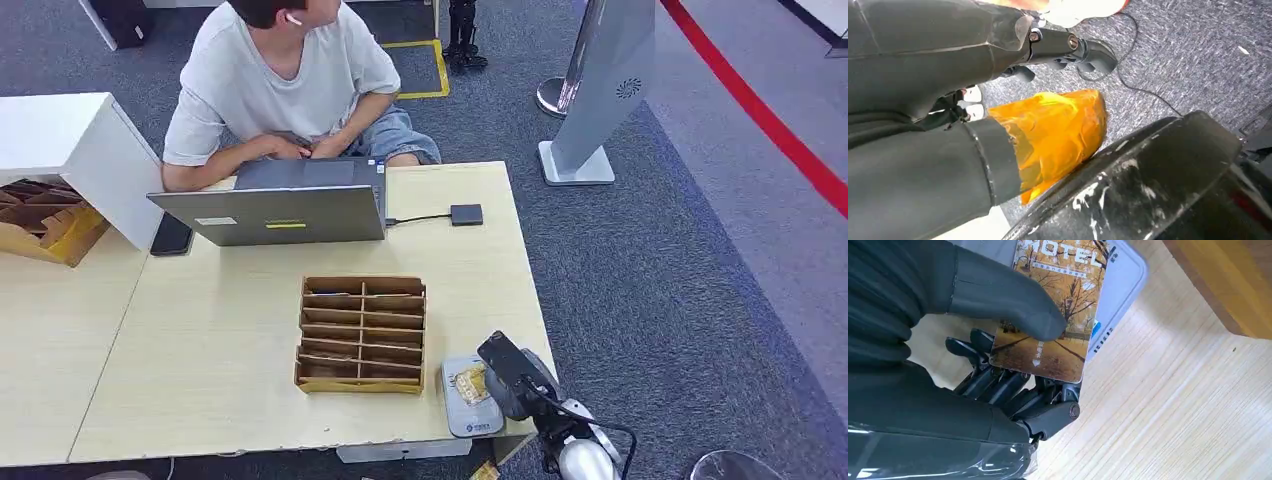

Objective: Pass the card to the sensor for recognition and then transmit it.

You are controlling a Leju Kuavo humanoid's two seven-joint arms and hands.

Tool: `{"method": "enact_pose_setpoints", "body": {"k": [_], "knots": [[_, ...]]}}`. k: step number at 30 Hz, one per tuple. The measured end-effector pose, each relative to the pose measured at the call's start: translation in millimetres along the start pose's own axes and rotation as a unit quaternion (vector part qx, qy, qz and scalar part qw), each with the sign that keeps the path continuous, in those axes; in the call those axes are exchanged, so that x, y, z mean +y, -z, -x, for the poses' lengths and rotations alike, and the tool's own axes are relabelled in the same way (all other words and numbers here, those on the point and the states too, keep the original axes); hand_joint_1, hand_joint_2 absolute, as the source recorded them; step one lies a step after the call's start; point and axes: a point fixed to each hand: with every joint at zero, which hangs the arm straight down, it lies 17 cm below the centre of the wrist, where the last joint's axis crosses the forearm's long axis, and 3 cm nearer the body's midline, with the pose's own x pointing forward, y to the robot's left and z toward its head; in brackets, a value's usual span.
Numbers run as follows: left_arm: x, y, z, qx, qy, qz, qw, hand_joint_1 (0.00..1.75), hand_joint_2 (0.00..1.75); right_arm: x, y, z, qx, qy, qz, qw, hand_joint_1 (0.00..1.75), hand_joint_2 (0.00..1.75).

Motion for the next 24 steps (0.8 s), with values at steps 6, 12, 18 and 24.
{"method": "enact_pose_setpoints", "body": {"k": [6, 12, 18, 24], "knots": [[-0.1, 0.0, 0.0, 0.000, 0.001, 0.000, 1.000, 0.00, 0.00, 2.4, 0.4, -2.0, -0.001, -0.007, 0.000, 1.000, 1.75, 1.75], [-0.1, 0.0, 0.0, 0.000, 0.002, 0.000, 1.000, 0.00, 0.00, 4.1, 0.6, -3.4, -0.002, -0.008, -0.001, 1.000, 1.75, 1.75], [-0.1, 0.0, 0.0, 0.000, 0.004, 0.000, 1.000, 0.00, 0.00, 5.5, 0.6, -4.0, -0.002, -0.013, -0.003, 1.000, 1.75, 1.75], [0.0, 0.0, 0.1, 0.000, 0.004, 0.000, 1.000, 0.00, 0.00, 6.1, 1.0, -5.1, -0.003, -0.016, -0.003, 1.000, 1.75, 1.75]]}}
